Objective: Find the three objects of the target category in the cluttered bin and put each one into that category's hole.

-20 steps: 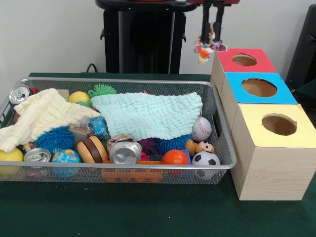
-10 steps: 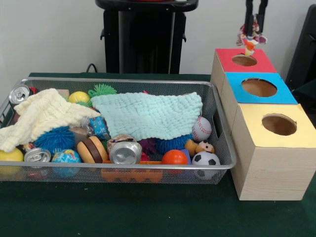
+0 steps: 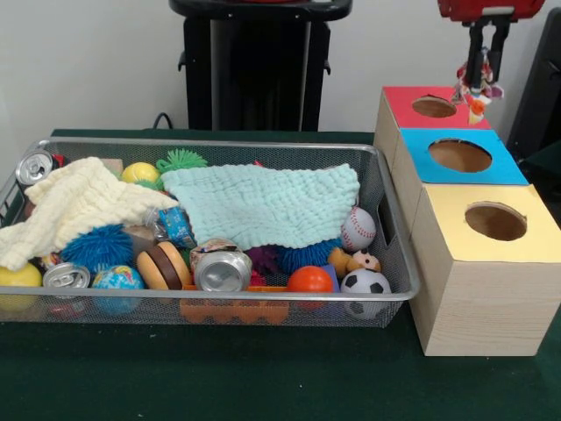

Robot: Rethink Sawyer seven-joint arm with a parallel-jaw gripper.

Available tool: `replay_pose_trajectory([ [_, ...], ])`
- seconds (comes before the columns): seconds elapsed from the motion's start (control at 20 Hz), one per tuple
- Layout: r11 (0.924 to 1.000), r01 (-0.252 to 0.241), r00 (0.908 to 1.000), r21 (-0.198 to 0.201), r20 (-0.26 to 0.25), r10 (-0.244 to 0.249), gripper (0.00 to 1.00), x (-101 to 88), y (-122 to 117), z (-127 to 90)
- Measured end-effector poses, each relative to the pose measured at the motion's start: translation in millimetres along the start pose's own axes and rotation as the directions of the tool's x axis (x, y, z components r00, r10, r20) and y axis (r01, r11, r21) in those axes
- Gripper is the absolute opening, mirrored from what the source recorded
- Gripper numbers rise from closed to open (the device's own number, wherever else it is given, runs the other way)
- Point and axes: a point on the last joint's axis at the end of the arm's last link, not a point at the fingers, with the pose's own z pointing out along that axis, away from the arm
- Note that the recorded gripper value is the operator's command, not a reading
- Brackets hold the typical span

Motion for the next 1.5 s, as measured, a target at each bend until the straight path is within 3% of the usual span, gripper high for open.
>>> replay_pose_trajectory([
  [0.55,0.9996,-0.022,0.9995,0.016,-0.020,0.022,0.00,-27.5,-19.7,50.5],
  [0.85,0.9995,-0.021,0.9996,0.023,0.017,0.021,0.00,-53.6,-24.1,75.2],
  [1.5,0.9994,-0.030,0.9958,0.015,0.087,0.029,0.00,-87.3,-14.2,103.0],
])
